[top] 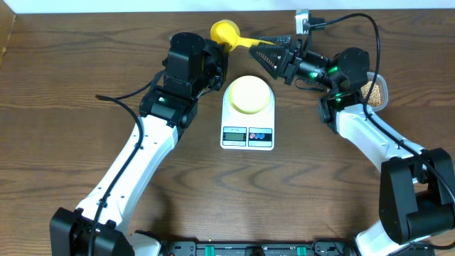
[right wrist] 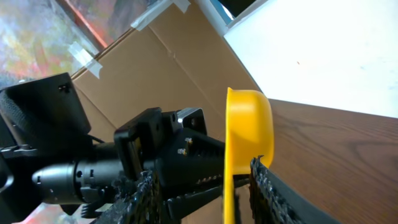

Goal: Scoop item into bowl and weigh 50g on scale

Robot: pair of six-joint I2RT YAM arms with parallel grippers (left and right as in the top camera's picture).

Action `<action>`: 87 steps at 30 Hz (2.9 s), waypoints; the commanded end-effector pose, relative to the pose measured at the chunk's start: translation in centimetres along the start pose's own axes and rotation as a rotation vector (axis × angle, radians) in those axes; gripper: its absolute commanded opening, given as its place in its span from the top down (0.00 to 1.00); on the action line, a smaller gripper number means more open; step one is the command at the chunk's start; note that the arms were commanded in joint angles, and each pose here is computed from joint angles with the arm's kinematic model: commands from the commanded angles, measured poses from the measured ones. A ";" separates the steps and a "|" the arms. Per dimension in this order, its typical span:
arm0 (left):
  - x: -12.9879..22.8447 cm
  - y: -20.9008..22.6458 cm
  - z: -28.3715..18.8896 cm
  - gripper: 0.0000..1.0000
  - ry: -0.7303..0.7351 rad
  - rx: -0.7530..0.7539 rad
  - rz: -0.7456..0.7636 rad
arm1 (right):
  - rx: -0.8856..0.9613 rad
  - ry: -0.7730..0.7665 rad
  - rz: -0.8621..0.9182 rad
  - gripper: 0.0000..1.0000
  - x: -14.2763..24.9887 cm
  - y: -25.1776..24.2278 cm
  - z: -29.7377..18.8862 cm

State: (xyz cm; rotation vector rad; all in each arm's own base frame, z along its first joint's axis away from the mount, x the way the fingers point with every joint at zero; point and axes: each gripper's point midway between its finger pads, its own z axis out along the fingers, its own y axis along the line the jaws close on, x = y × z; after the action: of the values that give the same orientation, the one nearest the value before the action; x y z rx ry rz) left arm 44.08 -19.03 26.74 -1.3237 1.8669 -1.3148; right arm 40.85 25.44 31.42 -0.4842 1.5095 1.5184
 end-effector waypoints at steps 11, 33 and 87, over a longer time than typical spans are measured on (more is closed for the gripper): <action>-0.5 -0.5 -0.4 0.92 -0.032 0.015 -0.034 | 0.045 -0.060 -0.065 0.71 -1.9 -0.8 -0.6; -0.6 -0.4 -0.4 0.38 -0.033 0.011 -0.034 | 0.049 -0.066 -0.065 0.99 -2.0 -0.8 -0.5; -1.1 5.8 -1.1 0.11 -0.049 -0.244 0.046 | 0.484 -0.207 -0.287 0.99 -6.7 -10.0 -7.8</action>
State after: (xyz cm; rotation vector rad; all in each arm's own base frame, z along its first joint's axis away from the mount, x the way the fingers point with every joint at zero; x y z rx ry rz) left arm 41.13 -17.45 21.31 -1.4277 2.0723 -1.0501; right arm 49.53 14.83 28.83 -0.2236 1.5291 0.9432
